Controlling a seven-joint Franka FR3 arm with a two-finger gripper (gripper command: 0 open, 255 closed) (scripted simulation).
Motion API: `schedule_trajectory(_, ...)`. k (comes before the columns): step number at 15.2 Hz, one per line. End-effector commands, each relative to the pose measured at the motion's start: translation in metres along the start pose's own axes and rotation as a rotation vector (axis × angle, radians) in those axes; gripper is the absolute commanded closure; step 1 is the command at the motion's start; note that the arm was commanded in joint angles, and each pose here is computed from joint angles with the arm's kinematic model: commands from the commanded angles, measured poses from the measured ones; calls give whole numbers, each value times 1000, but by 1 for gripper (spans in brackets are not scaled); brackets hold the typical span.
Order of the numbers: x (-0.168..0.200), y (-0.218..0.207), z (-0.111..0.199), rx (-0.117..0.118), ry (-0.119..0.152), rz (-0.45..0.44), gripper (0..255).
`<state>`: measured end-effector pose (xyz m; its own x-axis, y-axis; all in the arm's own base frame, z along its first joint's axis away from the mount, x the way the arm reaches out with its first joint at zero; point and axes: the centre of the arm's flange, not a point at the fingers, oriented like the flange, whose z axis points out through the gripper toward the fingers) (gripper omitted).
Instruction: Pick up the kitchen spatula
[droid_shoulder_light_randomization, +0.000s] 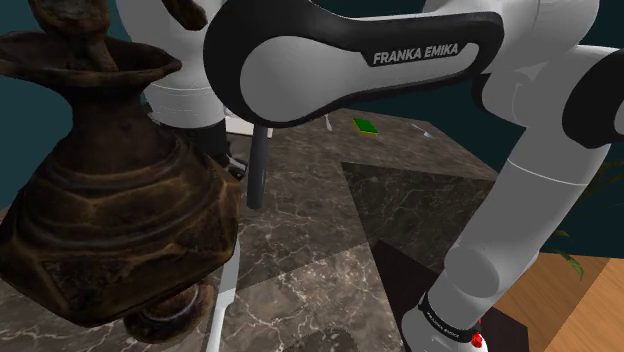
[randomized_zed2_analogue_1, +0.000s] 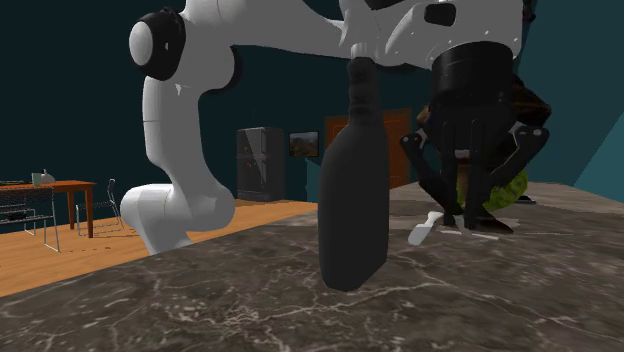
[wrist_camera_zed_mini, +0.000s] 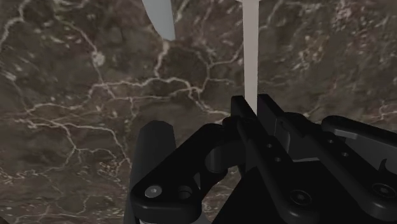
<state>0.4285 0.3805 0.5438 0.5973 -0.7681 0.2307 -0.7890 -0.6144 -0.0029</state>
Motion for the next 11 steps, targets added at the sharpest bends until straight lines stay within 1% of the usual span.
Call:
schedule_trajectory(1,3,1,-10,0,0,1,255)
schedule_trajectory(9,13,0,-51,0,0,1,255)
schedule_trajectory(11,13,0,-52,0,0,1,255)
